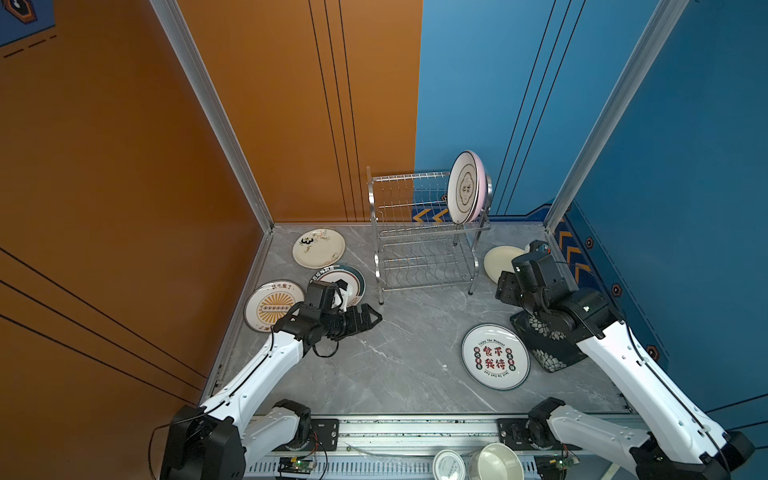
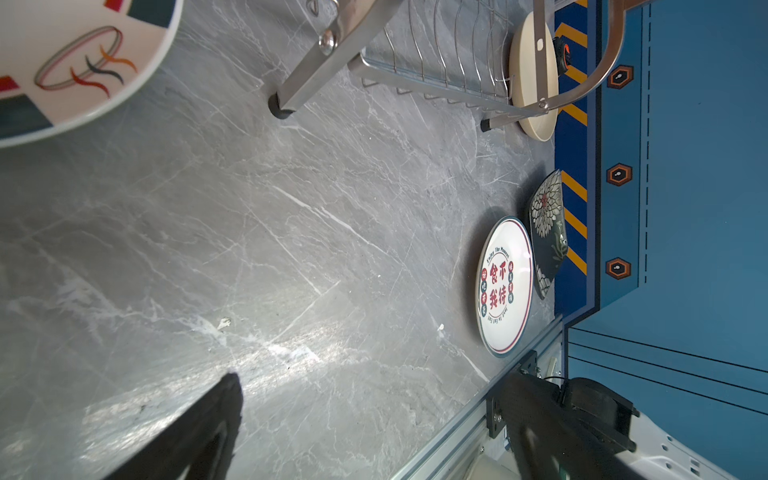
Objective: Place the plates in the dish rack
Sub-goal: 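Move the right gripper back down over the 'Enjoy The Moment' plate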
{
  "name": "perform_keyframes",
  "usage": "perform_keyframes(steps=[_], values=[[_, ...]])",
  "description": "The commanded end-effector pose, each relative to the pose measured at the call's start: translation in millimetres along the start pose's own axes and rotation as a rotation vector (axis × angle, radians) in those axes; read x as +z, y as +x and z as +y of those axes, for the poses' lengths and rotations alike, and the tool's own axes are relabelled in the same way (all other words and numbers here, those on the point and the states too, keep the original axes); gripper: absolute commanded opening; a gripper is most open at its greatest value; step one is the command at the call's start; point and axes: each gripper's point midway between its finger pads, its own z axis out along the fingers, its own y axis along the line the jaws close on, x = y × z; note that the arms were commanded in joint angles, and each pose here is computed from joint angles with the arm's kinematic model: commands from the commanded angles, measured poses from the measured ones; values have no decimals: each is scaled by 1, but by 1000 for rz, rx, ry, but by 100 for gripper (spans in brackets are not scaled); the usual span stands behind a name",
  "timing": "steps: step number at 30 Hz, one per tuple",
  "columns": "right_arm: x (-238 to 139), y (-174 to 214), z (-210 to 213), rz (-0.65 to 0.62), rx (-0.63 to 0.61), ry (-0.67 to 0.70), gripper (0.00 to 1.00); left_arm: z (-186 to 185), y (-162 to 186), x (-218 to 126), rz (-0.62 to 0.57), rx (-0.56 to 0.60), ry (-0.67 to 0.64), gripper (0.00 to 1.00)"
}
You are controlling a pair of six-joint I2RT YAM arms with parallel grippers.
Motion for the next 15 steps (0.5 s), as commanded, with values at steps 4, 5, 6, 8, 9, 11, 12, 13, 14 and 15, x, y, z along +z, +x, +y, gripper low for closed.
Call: perform_keyframes(steps=[4, 5, 6, 8, 9, 11, 12, 13, 14, 15], values=[[21, 65, -34, 171, 173, 33, 79, -4, 5, 3, 37, 23, 11, 98], [23, 71, -39, 183, 190, 43, 80, -3, 6, 3, 40, 22, 10, 98], [25, 78, -44, 197, 212, 53, 81, -3, 6, 4, 43, 23, 11, 98], [30, 92, -52, 223, 244, 73, 83, -3, 7, 5, 48, 24, 11, 98], [33, 99, -57, 233, 256, 87, 84, -3, 7, 5, 49, 24, 10, 98], [37, 111, -65, 255, 277, 111, 85, -3, 7, 6, 53, 24, 10, 98], [40, 117, -70, 265, 291, 126, 86, -4, 6, 6, 53, 25, 10, 98], [42, 124, -74, 274, 306, 140, 88, -4, 6, 6, 53, 28, 12, 98], [44, 128, -79, 281, 317, 151, 88, -4, 6, 6, 52, 28, 12, 98], [46, 133, -84, 288, 332, 169, 90, -5, 5, 6, 52, 29, 13, 98]])
